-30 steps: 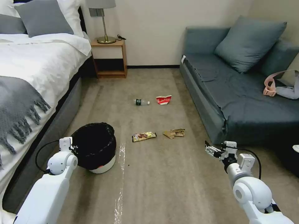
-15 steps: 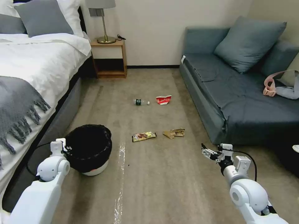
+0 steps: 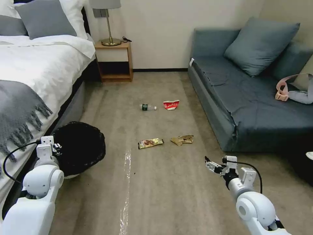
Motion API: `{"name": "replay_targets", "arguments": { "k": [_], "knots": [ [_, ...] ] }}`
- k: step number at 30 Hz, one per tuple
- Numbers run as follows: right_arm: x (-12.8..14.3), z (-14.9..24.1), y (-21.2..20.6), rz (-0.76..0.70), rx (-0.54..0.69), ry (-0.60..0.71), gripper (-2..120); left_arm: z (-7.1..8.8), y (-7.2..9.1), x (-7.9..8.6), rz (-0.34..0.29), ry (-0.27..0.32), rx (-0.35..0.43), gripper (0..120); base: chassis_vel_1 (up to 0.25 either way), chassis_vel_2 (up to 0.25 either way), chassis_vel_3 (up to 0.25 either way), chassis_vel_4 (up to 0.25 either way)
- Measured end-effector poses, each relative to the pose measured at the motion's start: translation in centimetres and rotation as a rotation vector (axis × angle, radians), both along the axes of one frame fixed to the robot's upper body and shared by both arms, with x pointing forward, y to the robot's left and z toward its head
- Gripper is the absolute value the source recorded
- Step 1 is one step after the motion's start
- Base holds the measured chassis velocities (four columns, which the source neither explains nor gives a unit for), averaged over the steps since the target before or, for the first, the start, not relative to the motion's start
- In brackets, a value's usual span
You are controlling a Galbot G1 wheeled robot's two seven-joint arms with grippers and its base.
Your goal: Pick up the trash bin, then pick up the garbage on the floor and place it into the trash bin.
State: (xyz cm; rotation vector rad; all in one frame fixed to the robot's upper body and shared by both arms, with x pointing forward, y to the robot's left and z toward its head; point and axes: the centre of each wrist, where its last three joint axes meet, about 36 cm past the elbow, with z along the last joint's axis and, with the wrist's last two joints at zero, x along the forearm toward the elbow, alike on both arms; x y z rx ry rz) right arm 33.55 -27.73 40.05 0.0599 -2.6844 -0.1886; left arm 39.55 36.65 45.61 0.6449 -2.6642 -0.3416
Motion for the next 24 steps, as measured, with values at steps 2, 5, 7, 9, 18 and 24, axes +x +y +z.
{"name": "replay_targets", "arguments": {
  "k": [2,5,7,9,18,24],
  "knots": [
    [-0.1,-0.2,0.1,0.006,0.008,-0.004,100,0.1,-0.3,-0.4,-0.006,-0.001,0.000,4,0.000,0.000,0.000,0.000],
    [-0.2,-0.7,0.3,0.012,0.024,-0.013,100,0.3,-1.0,-1.0,-0.026,-0.004,-0.012,4,0.000,0.000,0.000,0.000],
    [-0.2,-1.1,0.8,0.009,0.052,-0.030,100,0.5,-1.7,-1.2,-0.049,-0.014,-0.026,4,0.000,0.000,0.000,0.000],
    [-0.1,-1.1,1.0,0.010,0.062,-0.037,100,0.5,-1.9,-1.2,-0.055,-0.014,-0.031,4,0.000,0.000,0.000,0.000],
    [0.3,-1.3,1.4,0.045,0.093,-0.082,100,0.1,-2.5,-1.7,-0.079,0.000,-0.037,4,0.000,0.000,0.000,0.000],
    [0.3,-1.6,1.5,0.065,0.088,-0.074,100,-0.3,-3.1,-1.9,-0.091,0.007,-0.043,4,-0.013,0.008,0.006,-0.013]
  ]
}}
